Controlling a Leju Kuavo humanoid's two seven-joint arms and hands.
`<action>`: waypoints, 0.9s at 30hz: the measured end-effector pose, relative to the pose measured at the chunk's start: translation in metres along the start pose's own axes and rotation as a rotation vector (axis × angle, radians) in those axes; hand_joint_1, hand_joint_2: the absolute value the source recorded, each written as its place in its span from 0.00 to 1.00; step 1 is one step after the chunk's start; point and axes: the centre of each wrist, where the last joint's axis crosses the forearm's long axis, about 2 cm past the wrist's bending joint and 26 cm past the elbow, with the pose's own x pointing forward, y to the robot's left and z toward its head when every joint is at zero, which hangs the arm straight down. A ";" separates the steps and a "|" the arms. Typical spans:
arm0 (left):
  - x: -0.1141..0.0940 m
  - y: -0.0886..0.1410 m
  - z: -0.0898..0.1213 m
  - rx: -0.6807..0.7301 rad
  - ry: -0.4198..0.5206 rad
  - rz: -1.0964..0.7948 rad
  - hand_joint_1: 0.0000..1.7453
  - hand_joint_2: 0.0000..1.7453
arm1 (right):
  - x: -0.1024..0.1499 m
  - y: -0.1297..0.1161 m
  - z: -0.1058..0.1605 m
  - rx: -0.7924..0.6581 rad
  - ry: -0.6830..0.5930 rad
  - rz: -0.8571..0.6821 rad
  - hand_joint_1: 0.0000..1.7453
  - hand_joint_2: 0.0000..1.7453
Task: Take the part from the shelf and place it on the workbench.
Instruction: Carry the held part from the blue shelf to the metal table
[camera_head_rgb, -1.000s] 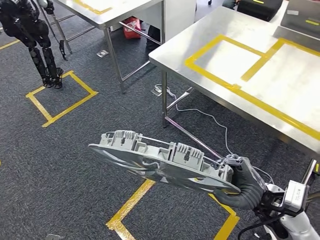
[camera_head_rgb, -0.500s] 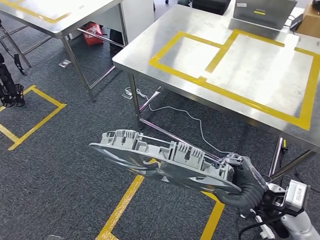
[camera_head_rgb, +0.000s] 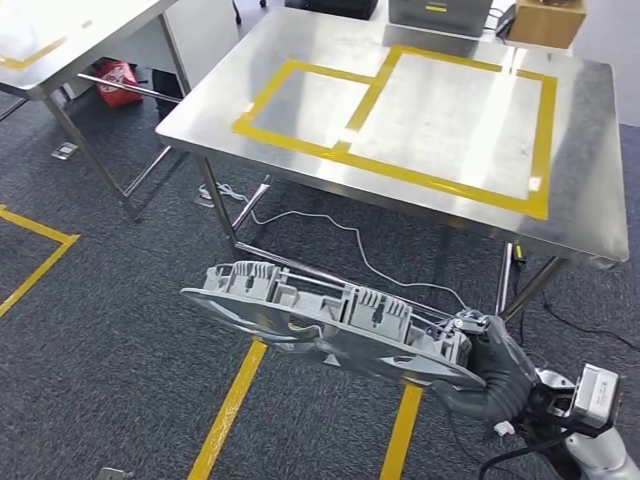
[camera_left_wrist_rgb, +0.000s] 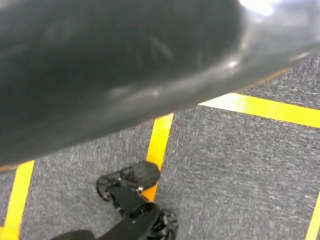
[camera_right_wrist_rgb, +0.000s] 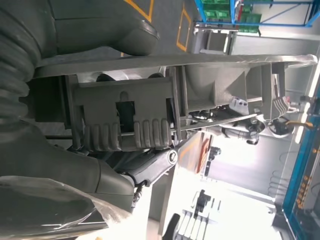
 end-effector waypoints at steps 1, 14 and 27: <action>0.001 0.000 0.000 -0.001 -0.002 0.000 0.00 0.00 | 0.000 0.000 0.000 0.000 0.000 0.000 1.00 1.00; -0.001 0.001 0.001 0.003 0.000 -0.009 0.00 0.00 | 0.001 0.000 0.000 -0.001 -0.001 0.005 1.00 1.00; -0.001 -0.001 0.000 -0.003 0.001 -0.016 0.00 0.00 | 0.004 -0.006 -0.003 -0.017 -0.015 0.042 1.00 1.00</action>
